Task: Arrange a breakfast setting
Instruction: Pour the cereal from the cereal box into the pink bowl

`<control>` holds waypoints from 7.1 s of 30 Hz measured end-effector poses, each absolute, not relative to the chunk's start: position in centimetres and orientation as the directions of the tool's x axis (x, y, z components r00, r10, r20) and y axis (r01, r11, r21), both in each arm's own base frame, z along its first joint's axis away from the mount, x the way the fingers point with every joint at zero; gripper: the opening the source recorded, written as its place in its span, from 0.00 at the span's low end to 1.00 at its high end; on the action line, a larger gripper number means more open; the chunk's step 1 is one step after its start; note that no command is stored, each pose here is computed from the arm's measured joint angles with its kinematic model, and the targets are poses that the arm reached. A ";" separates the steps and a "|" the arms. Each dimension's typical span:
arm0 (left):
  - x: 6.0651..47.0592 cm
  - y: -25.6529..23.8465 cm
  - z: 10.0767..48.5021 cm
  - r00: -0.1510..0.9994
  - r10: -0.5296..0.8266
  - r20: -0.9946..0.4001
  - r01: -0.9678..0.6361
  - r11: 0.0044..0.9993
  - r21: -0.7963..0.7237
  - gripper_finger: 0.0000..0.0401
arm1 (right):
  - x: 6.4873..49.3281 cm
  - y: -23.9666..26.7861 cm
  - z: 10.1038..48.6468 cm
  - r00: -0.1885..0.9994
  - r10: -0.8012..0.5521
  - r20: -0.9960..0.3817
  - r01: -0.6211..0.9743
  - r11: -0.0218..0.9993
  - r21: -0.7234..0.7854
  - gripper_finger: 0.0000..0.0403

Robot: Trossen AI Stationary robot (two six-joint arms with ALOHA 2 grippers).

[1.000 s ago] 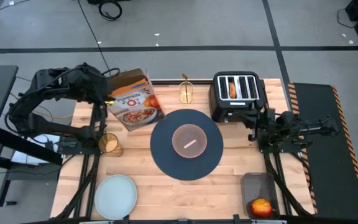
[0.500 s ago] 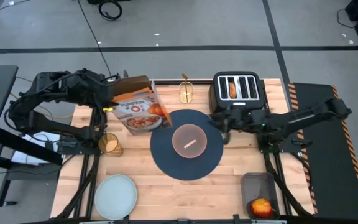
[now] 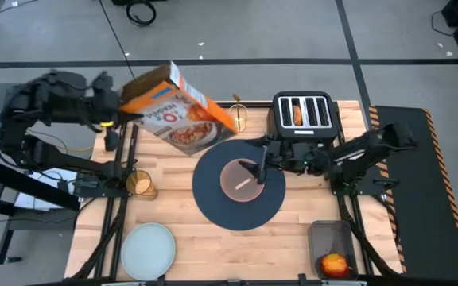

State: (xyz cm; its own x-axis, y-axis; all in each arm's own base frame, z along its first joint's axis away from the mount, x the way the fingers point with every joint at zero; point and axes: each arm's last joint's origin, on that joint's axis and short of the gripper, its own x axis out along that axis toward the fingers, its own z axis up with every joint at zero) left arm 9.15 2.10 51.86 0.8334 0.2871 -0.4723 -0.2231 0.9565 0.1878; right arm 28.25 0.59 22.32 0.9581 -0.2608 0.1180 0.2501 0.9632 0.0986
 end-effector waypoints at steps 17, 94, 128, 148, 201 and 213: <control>9.7 2.0 53.3 0.904 0.226 -0.362 -0.172 0.969 0.177 0.00 | 34.2 -3.2 23.2 0.861 -0.078 0.502 -0.022 0.981 0.190 0.99; 20.6 3.8 31.7 0.963 0.159 -0.219 -0.160 0.987 0.010 0.56 | 3.2 0.2 31.8 0.996 0.083 -0.042 -0.076 0.987 0.140 0.71; 23.6 4.3 29.3 0.965 0.155 -0.211 -0.163 0.986 -0.020 0.56 | 3.5 0.2 29.8 0.875 0.112 -0.470 -0.011 0.977 0.213 0.71; 23.5 4.2 28.9 0.956 0.154 -0.248 -0.170 0.985 -0.045 0.56 | 4.5 0.0 31.0 0.864 0.130 -0.487 -0.030 0.978 0.207 0.71; 22.8 4.1 30.4 0.976 0.159 -0.152 -0.165 0.986 -0.032 0.56 | 1.5 0.5 32.6 0.874 0.128 -0.468 -0.050 0.983 0.175 0.71; 22.0 4.0 31.4 0.983 0.159 -0.091 -0.162 0.986 -0.032 0.56 | -1.5 1.2 30.2 0.966 0.146 -0.213 -0.102 0.974 0.203 0.70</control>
State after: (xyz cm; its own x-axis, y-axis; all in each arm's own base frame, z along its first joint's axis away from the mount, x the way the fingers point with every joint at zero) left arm 22.03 3.97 31.44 0.9831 0.1588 -0.0909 -0.1622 0.9862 -0.0317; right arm -1.55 1.15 30.22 0.9662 0.1457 -0.2125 -0.1022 0.9739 0.2028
